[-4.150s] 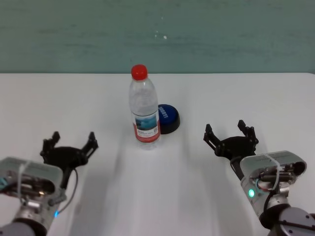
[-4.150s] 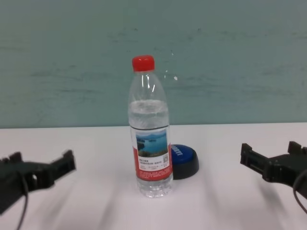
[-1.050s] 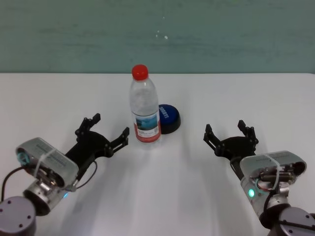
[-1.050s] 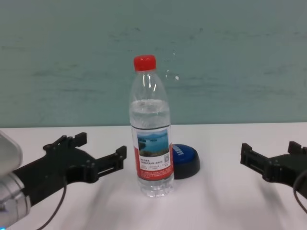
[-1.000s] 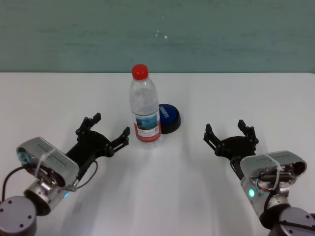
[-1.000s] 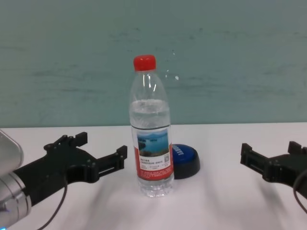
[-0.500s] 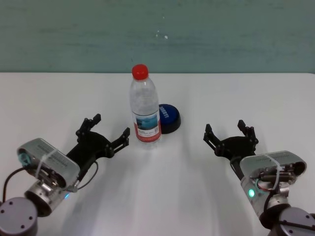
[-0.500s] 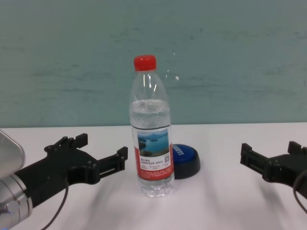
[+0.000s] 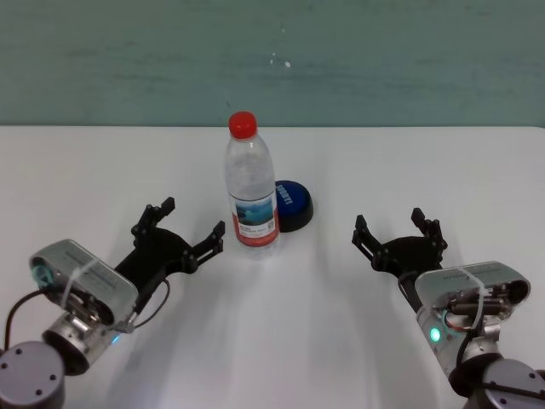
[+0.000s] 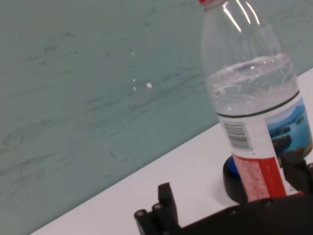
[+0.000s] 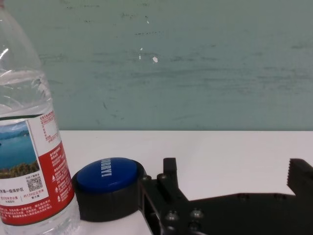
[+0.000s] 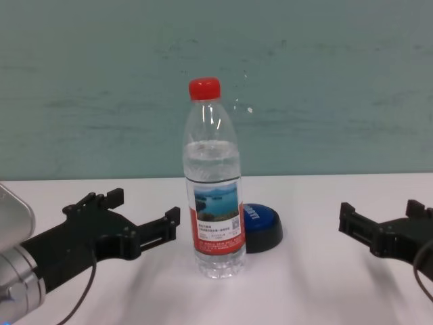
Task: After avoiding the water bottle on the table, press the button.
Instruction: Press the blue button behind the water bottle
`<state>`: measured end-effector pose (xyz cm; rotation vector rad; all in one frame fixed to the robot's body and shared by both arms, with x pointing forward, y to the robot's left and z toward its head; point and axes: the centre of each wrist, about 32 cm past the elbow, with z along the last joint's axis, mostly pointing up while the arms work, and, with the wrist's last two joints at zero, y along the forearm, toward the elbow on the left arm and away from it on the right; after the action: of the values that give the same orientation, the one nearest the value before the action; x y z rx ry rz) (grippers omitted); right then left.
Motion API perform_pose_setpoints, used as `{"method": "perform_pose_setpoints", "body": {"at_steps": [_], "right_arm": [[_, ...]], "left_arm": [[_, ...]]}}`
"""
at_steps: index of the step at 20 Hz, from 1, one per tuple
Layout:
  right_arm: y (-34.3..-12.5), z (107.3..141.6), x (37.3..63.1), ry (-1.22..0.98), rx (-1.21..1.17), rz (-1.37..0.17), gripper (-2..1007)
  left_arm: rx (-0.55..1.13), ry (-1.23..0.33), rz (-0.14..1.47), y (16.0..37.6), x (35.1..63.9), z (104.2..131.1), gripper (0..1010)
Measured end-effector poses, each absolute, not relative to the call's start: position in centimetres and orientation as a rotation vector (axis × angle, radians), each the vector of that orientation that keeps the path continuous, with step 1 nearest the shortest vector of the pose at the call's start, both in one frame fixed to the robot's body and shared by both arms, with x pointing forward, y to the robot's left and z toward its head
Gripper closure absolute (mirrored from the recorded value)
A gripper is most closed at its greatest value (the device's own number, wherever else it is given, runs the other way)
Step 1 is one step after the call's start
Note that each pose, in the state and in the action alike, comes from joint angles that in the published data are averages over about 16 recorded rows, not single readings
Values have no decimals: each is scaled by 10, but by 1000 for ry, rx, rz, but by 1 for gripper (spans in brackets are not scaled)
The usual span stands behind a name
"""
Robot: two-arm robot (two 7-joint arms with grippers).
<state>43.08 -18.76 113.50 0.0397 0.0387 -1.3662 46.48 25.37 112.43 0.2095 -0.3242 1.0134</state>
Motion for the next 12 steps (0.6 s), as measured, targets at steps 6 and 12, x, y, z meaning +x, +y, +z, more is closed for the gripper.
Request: {"method": "perform_pose_setpoints", "body": {"at_steps": [6,12], "right_arm": [[-188,1135,431,39,40,-1366,1],[-188,1135,431,39,40,-1366,1]], "left_arm": [[219,-336,989,251,452,1129,10],[224,-357,964,254,430,1136,10]]}}
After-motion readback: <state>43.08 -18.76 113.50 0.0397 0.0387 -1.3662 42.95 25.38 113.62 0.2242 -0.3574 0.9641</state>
